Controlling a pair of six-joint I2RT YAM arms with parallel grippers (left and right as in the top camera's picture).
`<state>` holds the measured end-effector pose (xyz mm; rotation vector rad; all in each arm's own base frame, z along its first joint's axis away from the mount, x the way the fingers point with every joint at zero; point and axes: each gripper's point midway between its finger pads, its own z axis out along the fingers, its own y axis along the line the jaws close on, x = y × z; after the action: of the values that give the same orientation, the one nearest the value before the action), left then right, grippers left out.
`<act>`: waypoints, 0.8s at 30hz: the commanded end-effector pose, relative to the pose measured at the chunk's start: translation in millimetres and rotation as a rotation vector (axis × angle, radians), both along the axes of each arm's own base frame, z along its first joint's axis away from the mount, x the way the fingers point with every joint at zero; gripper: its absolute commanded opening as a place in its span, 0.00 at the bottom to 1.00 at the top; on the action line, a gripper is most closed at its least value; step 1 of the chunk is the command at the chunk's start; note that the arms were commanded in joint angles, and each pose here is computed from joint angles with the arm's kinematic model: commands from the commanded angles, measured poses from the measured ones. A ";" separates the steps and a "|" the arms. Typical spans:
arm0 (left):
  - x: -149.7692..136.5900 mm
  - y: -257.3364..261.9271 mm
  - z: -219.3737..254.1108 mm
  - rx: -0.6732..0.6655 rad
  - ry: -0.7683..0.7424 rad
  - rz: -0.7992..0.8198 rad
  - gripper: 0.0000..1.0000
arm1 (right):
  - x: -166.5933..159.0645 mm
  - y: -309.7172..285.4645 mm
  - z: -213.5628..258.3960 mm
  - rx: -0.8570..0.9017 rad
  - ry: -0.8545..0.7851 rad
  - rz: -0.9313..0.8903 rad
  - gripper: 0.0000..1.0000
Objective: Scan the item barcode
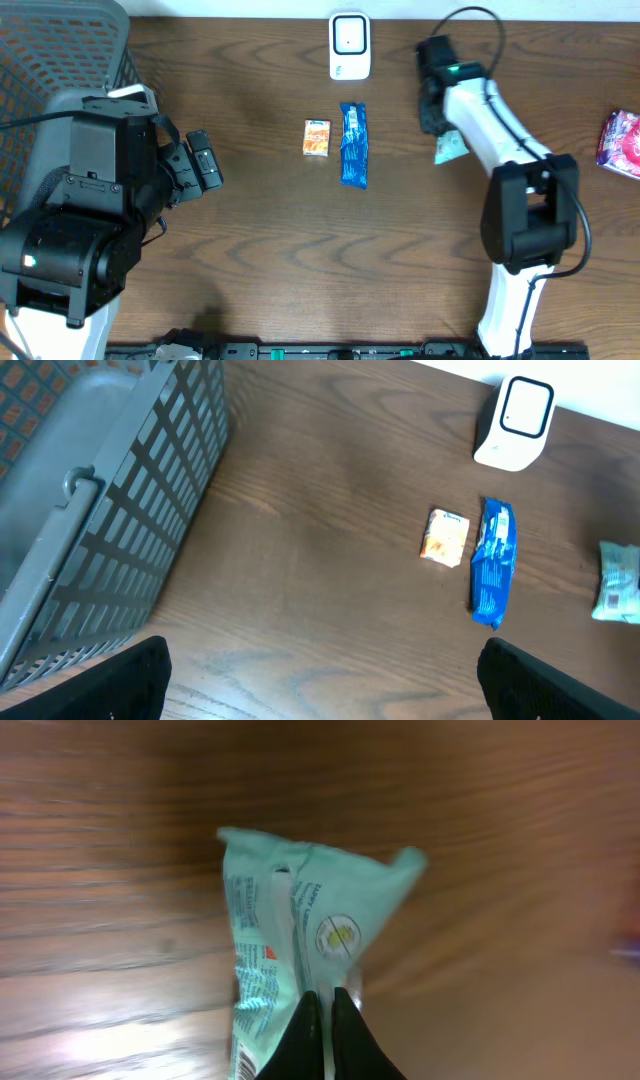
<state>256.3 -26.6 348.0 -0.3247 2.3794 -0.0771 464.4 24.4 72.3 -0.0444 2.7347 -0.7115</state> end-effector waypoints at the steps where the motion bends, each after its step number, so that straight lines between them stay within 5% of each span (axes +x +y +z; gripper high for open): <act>1: -0.4 3.6 0.9 0.018 -0.002 0.004 0.98 | 1.3 -7.7 21.6 -0.338 -0.063 0.002 0.01; 8: -0.4 3.6 0.9 0.017 -0.002 0.004 0.98 | -13.2 54.5 -45.4 -0.237 0.038 0.101 0.02; 12: -0.4 3.6 0.9 0.017 -0.002 0.004 0.98 | -10.8 65.8 -43.4 -0.135 0.020 0.070 0.32; 17: -0.4 3.6 0.9 0.017 -0.002 0.004 0.98 | 4.8 41.4 -0.4 -0.298 0.011 0.112 0.68; 24: -0.4 3.6 0.9 0.017 -0.002 0.004 0.98 | 3.1 6.1 -11.8 -0.255 0.058 0.038 0.72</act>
<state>256.3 -26.5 348.0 -0.3249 2.3793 -0.0767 463.1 53.0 51.6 -0.2528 2.6598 -1.0792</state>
